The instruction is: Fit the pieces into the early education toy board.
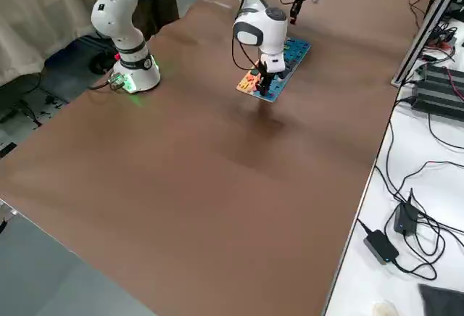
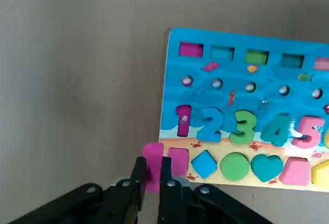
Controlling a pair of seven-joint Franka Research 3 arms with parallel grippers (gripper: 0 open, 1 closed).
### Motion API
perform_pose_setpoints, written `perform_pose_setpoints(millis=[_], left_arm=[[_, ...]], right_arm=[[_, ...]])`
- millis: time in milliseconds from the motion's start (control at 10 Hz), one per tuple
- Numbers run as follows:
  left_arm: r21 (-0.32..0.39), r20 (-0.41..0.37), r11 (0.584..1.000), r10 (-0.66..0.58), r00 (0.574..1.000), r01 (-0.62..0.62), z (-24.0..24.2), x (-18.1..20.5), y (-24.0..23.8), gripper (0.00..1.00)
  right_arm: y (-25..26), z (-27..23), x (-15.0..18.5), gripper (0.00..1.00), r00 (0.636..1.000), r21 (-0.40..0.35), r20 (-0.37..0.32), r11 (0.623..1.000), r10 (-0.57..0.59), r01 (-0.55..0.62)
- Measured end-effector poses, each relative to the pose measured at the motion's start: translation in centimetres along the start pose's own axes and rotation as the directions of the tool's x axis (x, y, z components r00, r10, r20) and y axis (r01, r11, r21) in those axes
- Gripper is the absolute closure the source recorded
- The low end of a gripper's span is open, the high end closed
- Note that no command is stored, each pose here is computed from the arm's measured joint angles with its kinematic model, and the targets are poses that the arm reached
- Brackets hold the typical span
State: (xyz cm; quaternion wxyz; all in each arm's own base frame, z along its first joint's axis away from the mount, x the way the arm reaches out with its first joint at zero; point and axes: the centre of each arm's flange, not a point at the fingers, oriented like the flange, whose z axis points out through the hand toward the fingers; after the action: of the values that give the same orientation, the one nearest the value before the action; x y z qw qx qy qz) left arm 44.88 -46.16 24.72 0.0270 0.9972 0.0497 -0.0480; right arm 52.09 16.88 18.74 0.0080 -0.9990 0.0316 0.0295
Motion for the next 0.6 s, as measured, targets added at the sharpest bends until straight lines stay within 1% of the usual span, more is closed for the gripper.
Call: perform_pose_setpoints(millis=[300,600], left_arm=[[0.004,0.012,1.0,0.0,1.0,0.0,2.5,1.1,1.1,0.85],[0.005,0.0,1.0,0.002,1.0,-0.002,3.3,1.9,2.0,0.85]], right_arm=[[-0.3,0.0,-0.1,0.64,1.0,0.001,-0.005,1.0,-0.006,0.006],[-0.4,0.0,-0.1,0.64,1.0,0.002,-0.007,1.0,-0.008,0.008]])
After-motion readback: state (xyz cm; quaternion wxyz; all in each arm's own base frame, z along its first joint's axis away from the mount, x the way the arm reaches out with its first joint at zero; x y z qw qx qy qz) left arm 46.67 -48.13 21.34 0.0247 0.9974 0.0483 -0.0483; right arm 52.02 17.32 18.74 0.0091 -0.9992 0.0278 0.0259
